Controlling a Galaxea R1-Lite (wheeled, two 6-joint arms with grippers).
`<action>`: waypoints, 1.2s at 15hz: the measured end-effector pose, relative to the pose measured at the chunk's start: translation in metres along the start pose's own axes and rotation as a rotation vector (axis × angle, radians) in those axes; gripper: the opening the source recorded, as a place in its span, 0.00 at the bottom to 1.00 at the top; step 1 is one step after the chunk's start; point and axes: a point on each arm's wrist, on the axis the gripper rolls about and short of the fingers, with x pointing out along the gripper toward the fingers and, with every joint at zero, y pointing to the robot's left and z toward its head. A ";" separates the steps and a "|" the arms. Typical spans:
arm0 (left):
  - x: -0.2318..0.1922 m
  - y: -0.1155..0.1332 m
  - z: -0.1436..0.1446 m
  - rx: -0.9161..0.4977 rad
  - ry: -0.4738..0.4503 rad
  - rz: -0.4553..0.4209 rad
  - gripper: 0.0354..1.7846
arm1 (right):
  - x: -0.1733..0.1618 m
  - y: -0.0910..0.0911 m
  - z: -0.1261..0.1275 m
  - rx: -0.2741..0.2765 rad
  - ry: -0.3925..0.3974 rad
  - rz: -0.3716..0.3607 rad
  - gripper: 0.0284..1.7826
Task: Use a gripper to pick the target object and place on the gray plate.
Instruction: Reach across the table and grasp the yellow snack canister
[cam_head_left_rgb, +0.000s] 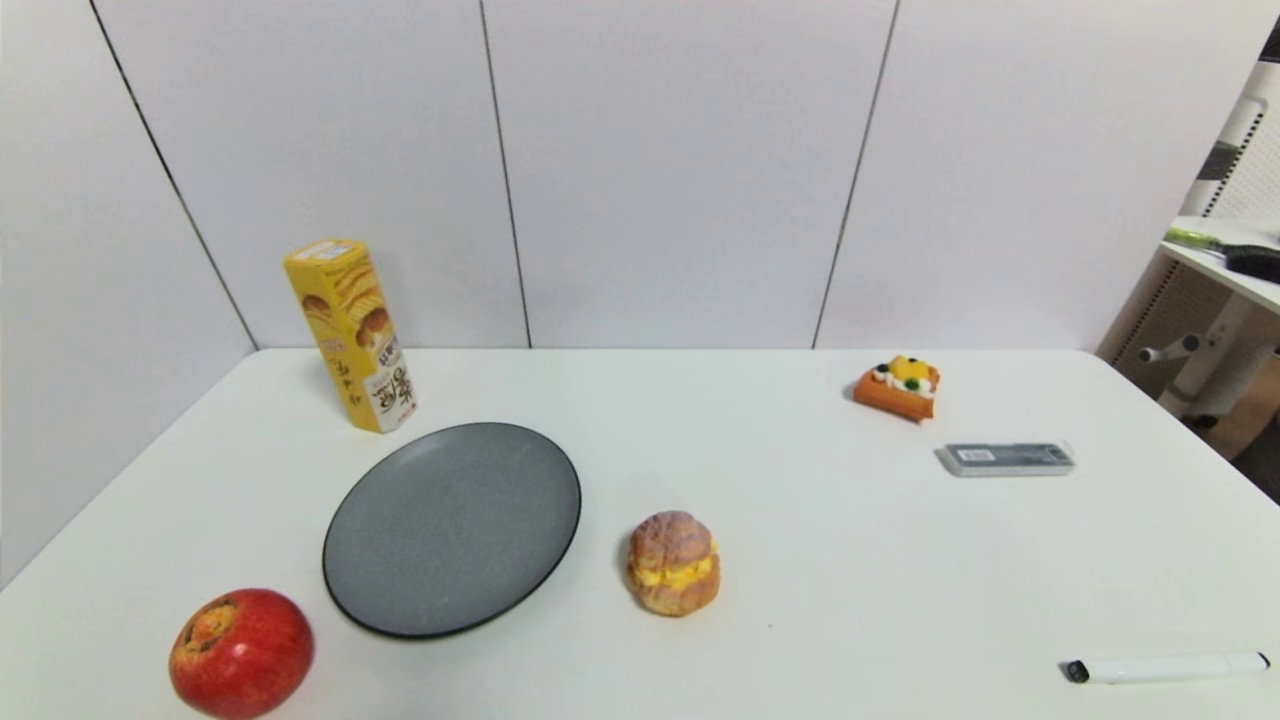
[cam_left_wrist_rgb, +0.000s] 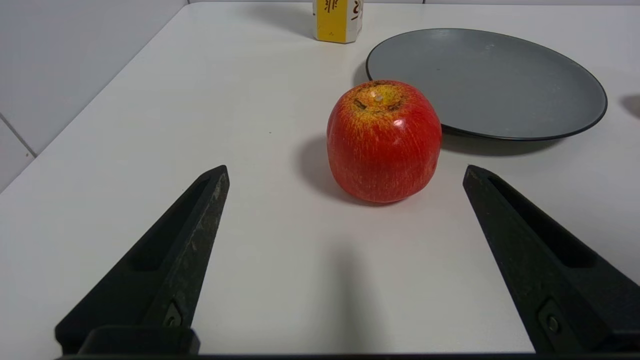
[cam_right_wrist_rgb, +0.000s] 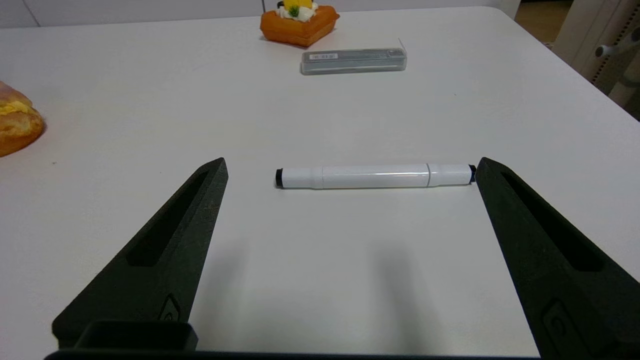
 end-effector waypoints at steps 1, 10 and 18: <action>0.000 0.000 0.000 0.000 0.000 0.000 0.94 | 0.000 0.000 0.000 0.000 0.000 0.000 0.96; 0.000 0.000 0.000 0.000 0.000 0.000 0.94 | 0.000 0.000 0.000 0.000 0.000 0.000 0.96; 0.000 0.000 0.000 0.000 0.006 0.001 0.94 | 0.000 0.000 0.000 0.000 0.000 0.000 0.96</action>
